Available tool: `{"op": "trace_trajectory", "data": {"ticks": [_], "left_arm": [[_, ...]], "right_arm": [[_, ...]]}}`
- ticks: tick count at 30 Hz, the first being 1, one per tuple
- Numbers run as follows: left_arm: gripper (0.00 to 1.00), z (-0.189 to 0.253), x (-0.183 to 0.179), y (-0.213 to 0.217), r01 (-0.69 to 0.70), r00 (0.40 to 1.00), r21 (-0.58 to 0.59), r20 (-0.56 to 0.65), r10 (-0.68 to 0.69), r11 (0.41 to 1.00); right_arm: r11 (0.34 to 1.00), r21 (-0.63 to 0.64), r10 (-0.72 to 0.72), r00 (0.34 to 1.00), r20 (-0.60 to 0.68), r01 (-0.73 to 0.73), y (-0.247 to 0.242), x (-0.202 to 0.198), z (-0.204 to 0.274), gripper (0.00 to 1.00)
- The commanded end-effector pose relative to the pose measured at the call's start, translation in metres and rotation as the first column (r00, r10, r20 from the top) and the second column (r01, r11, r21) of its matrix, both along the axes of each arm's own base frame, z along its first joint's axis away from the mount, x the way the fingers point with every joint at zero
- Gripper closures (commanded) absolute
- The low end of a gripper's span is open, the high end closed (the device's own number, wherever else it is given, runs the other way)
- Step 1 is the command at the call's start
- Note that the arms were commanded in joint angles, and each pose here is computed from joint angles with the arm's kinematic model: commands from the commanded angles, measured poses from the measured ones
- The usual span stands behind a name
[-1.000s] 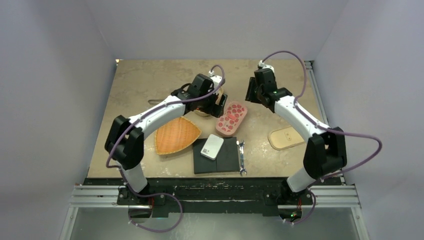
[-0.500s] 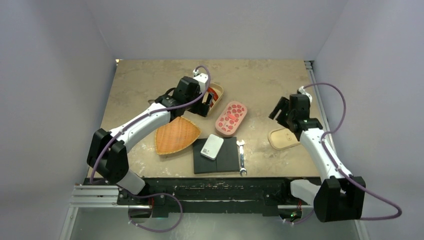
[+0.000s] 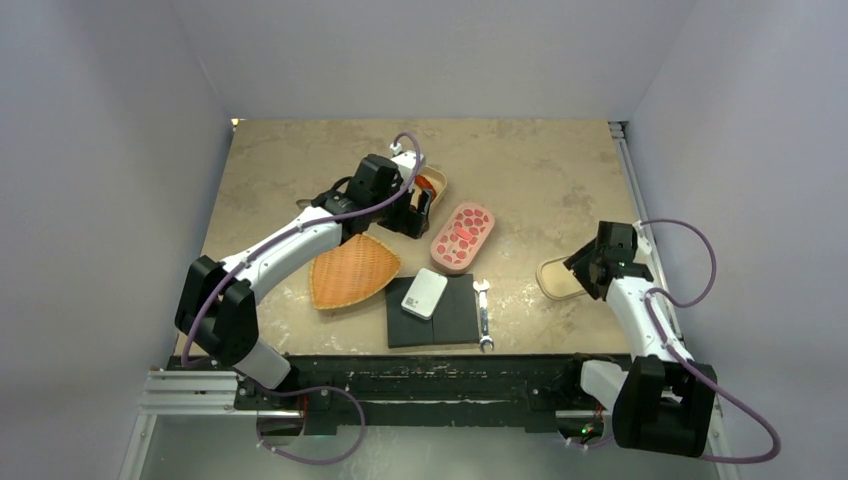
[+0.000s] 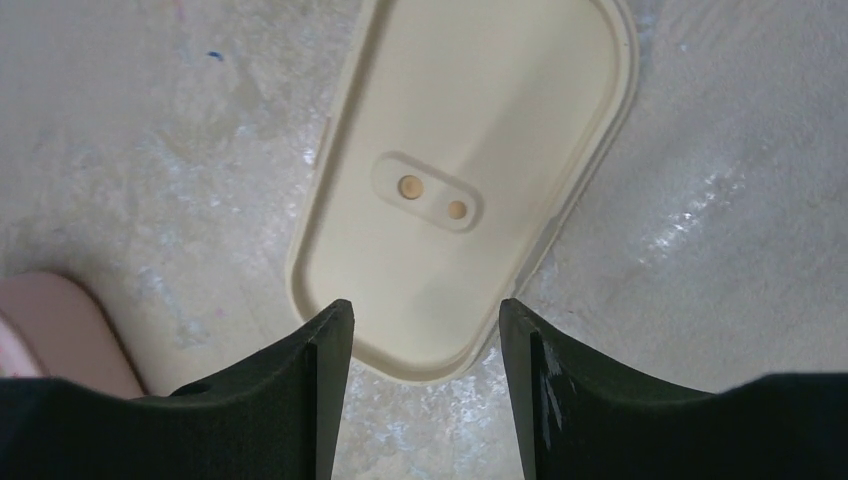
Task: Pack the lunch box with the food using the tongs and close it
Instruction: Pick up the box lid from the center of the board.
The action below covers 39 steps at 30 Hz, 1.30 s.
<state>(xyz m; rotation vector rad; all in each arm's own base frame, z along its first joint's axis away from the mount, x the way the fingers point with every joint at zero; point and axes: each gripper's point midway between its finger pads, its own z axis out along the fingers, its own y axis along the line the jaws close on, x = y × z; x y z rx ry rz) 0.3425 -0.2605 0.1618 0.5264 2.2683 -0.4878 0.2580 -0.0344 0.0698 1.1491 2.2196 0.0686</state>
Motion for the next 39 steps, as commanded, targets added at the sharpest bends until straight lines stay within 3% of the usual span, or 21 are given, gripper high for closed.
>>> {"op": "trace_trajectory", "data": {"ticks": [1, 3, 12, 16, 22, 28, 32, 39], "left_arm": [[0.15, 0.022, -0.001, -0.008, 0.016, 0.999, -0.076, 0.037, -0.014, 0.997], [0.15, 0.024, -0.002, -0.008, 0.018, 0.999, -0.081, 0.041, -0.014, 0.997], [0.15, 0.030, 0.000, -0.003, 0.003, 0.998, -0.065, 0.063, 0.001, 0.998], [0.15, 0.029, 0.000, -0.003, 0.004, 0.998, -0.065, 0.064, 0.001, 0.998], [0.15, 0.028, 0.000, -0.004, 0.002, 0.998, -0.072, 0.061, 0.002, 0.997], [0.15, 0.029, -0.005, -0.014, 0.038, 0.998, -0.125, 0.046, -0.032, 0.991], [0.15, 0.032, -0.014, -0.029, 0.104, 0.995, -0.197, 0.034, -0.099, 0.975], [0.16, 0.048, -0.038, -0.061, 0.247, 0.966, -0.379, 0.022, -0.258, 0.892]], "right_arm": [[0.997, -0.016, -0.080, 0.994, -0.070, 0.079, -0.013, -0.011, -0.024, 0.42], [0.984, 0.059, -0.164, 0.984, -0.072, 0.168, -0.008, -0.010, -0.033, 0.46], [0.978, 0.108, -0.164, 0.979, -0.119, 0.176, -0.002, -0.016, -0.060, 0.66], [0.977, 0.147, -0.142, 0.984, -0.107, 0.157, 0.006, -0.015, -0.064, 1.00], [0.973, 0.216, -0.070, 0.996, -0.055, 0.080, 0.020, -0.004, -0.053, 1.00], [0.956, 0.276, 0.055, 0.983, 0.172, -0.102, 0.042, 0.029, -0.010, 1.00], [0.921, 0.283, 0.180, 0.936, 0.302, -0.268, 0.067, 0.042, 0.017, 1.00], [0.861, 0.155, 0.381, 0.817, 0.433, -0.484, 0.138, 0.068, 0.070, 1.00]]}}
